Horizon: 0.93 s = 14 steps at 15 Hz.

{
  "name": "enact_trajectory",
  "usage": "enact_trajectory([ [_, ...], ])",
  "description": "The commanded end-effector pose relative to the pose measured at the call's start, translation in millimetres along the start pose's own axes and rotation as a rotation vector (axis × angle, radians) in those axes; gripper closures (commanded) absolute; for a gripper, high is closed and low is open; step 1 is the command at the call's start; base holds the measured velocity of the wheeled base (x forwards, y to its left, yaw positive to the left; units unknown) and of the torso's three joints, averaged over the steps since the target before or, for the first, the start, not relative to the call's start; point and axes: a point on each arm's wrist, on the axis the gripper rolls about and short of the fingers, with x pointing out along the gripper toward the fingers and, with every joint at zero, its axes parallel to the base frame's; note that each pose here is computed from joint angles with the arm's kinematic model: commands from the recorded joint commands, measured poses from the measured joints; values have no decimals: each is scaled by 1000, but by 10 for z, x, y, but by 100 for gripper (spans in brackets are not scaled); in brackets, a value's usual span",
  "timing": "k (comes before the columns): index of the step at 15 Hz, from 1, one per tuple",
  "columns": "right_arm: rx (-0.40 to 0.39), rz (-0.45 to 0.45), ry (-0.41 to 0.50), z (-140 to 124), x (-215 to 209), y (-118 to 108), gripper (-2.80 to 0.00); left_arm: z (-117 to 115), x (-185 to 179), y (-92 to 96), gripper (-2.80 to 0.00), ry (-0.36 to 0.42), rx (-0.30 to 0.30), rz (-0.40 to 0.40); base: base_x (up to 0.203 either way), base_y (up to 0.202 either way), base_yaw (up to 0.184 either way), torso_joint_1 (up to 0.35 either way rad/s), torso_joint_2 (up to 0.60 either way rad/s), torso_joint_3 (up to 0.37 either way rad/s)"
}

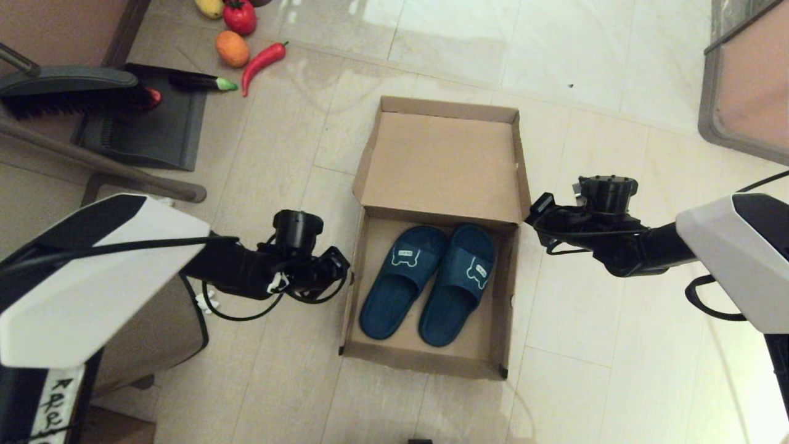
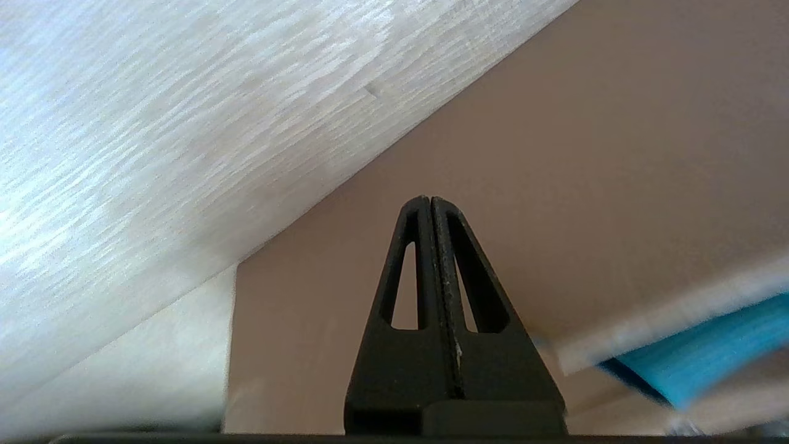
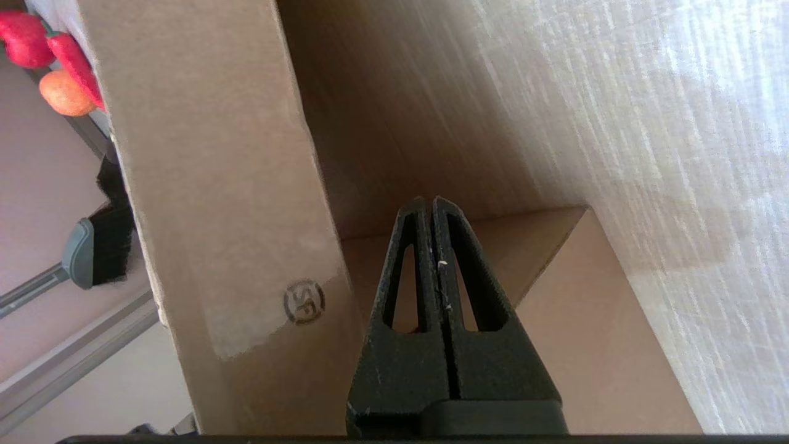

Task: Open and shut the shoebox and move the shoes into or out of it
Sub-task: Close the shoe box

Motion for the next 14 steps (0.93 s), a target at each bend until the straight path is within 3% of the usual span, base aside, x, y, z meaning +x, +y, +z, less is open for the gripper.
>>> enact_trajectory([
  [1, 5, 3, 6, -9, 44, -22, 0, -192, 279, 96, 0, 39, 7, 34, 0, 0, 0, 0, 0, 0],
  [7, 25, -31, 32, -132, 112, -188, 0, -403, 217, 69, 0, 92, 11, 56, 0, 0, 0, 0, 0, 0],
  [14, 56, -92, 65, -283, -74, -276, 0, -546, -5, 117, 0, 100, -37, 115, 0, 0, 0, 0, 0, 0],
])
